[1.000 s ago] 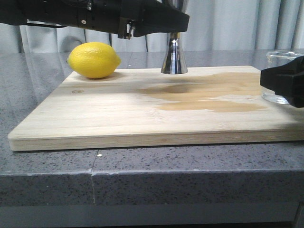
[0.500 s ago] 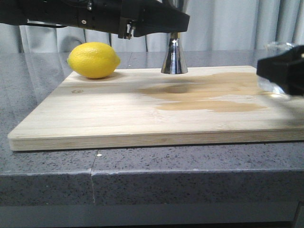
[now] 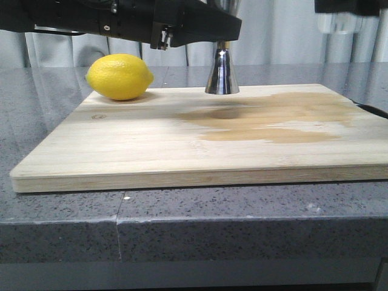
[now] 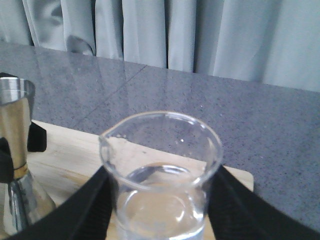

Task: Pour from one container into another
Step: 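Grasp the glass beaker with the right gripper and lift it, then tilt the beaker with the right gripper, pouring liquid into the jigger cup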

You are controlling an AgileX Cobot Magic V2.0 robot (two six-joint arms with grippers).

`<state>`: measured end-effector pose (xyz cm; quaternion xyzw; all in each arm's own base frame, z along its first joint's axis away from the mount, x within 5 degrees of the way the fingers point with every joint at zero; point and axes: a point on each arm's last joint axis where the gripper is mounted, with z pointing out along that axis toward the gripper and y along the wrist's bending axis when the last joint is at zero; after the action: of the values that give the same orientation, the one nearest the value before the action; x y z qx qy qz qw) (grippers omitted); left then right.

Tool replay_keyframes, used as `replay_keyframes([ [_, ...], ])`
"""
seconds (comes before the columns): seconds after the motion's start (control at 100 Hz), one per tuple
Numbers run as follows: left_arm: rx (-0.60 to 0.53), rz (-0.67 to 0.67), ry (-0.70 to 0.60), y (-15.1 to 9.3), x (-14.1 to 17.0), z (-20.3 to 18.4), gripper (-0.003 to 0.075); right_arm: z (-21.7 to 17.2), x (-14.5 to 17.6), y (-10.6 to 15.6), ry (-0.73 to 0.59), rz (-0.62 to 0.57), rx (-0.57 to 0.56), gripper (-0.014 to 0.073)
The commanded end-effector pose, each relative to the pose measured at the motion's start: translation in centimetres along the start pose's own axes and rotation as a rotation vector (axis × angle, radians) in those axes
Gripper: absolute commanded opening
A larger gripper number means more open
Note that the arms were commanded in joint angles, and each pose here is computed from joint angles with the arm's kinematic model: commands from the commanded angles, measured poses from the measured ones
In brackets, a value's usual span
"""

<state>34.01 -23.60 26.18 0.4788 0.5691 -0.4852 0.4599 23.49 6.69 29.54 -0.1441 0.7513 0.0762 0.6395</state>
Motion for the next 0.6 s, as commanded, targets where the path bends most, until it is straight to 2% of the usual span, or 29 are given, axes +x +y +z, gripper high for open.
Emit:
replay_keyframes([
  [0.0, 0.020, 0.033, -0.126, -1.0, -3.5, -0.6, 0.0178, -0.5, -4.0, 0.4, -0.052, -0.044, -0.013, 0.0318],
  [0.07, 0.027, 0.032, -0.148, -1.1, -3.7, -0.6, 0.0178, -0.5, -5.5, 0.8, -0.020, -0.070, -0.025, 0.0318],
  [0.21, 0.118, 0.077, -0.187, -2.0, -4.0, -0.8, 0.0178, -0.7, -8.3, 1.6, 0.023, -0.134, -0.035, 0.0318],
  [0.38, 0.147, 0.082, -0.173, -2.7, -3.9, 0.0, 0.0178, -1.6, -11.2, 2.3, 0.028, -0.220, -0.050, 0.0318],
  [0.59, 0.176, 0.094, -0.138, -3.5, -3.6, 1.1, 0.0178, -2.0, -13.3, 3.4, 0.054, -0.368, -0.083, 0.0318],
])
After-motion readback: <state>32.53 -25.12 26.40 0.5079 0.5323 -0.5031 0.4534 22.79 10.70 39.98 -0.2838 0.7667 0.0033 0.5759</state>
